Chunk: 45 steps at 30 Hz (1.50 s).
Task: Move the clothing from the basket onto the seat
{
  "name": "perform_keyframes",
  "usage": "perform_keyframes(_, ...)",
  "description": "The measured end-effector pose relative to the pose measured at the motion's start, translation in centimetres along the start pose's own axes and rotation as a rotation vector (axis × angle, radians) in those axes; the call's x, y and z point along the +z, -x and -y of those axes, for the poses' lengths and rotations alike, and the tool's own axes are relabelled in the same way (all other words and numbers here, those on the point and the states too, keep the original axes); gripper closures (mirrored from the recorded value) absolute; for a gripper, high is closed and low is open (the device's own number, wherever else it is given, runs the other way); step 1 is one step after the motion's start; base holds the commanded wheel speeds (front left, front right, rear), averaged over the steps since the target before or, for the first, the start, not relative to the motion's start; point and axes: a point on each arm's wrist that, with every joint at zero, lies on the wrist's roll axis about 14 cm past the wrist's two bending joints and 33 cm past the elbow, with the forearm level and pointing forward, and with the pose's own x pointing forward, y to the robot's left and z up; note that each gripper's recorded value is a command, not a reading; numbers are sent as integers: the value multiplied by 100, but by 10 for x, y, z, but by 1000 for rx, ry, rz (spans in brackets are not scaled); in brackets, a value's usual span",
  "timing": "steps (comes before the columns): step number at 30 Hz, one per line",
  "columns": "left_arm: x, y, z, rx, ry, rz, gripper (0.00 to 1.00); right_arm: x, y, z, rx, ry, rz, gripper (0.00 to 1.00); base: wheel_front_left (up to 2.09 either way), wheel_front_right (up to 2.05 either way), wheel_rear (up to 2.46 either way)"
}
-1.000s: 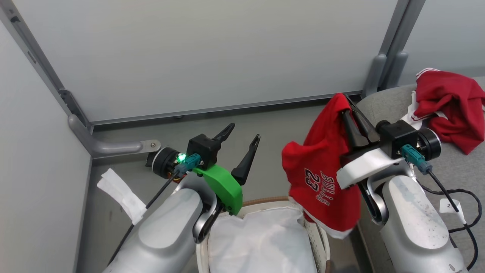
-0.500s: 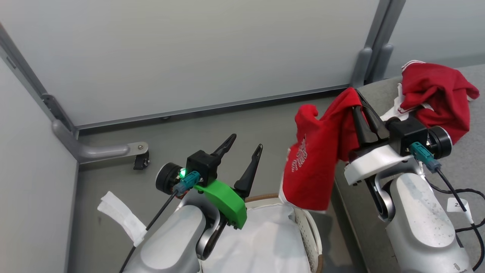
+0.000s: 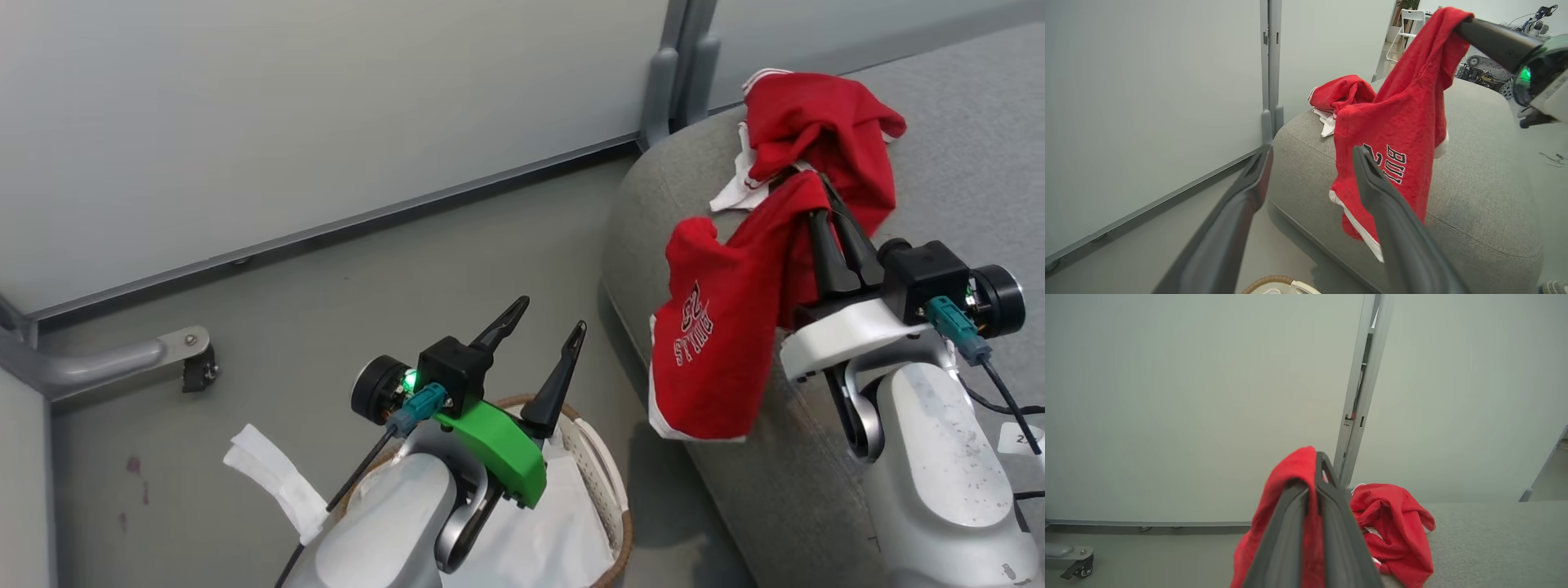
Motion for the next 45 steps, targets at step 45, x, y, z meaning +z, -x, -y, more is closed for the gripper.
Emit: perform_keyframes(45, -96, -2, -102, 121, 106, -121, 0, -129, -121, 160, -273, 455, -322, 100, 0, 0, 0)
